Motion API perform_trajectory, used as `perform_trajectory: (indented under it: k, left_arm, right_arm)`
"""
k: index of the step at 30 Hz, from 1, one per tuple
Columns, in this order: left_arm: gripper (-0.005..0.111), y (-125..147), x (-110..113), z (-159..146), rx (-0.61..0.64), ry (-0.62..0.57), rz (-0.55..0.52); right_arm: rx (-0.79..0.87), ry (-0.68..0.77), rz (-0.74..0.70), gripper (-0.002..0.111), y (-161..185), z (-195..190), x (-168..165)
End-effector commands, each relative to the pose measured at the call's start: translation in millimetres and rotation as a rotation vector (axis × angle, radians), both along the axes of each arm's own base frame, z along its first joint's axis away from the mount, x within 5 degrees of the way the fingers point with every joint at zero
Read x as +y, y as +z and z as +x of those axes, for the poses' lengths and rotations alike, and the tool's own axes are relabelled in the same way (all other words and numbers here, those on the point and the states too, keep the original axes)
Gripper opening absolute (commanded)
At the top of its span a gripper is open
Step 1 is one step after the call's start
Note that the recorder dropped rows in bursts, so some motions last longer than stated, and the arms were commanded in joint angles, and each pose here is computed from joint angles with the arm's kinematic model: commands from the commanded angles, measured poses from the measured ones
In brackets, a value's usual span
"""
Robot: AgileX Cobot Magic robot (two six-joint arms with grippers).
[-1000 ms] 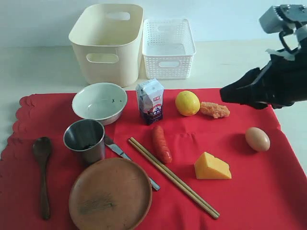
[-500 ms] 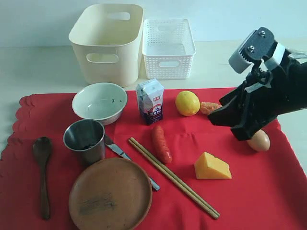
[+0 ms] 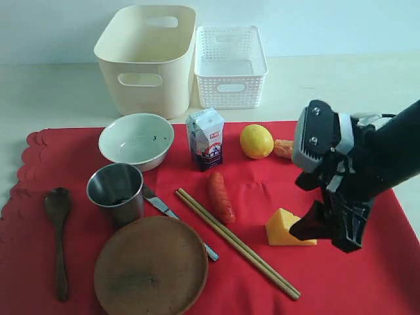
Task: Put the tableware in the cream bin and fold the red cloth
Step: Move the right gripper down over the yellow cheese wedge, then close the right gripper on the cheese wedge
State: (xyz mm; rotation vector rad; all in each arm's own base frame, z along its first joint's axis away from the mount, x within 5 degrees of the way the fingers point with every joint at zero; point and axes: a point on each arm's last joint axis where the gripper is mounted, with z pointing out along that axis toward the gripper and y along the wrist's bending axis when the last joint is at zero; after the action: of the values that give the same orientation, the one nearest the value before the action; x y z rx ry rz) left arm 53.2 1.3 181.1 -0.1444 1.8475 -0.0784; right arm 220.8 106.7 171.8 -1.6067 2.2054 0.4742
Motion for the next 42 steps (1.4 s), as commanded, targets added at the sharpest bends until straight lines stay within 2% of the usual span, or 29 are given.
perform_trajectory:
  k: [1, 16, 29, 42]
  left_arm:
    - [0.008, -0.4, 0.2, -0.2, -0.008, 0.002, 0.002]
    - [0.008, -0.4, 0.2, -0.2, -0.008, 0.002, 0.002]
    - [0.008, -0.4, 0.2, -0.2, -0.008, 0.002, 0.002]
    - [0.008, -0.4, 0.2, -0.2, -0.008, 0.002, 0.002]
  right_arm:
    - [-0.029, 0.104, -0.073, 0.074, -6.2, -0.4, 4.3]
    - [0.006, 0.081, -0.125, 0.074, -35.3, 9.6, 5.6]
    - [0.013, 0.042, -0.096, 0.074, -35.4, 10.8, 7.9]
    - [0.055, 0.018, -0.106, 0.074, -50.4, 13.4, 8.6]
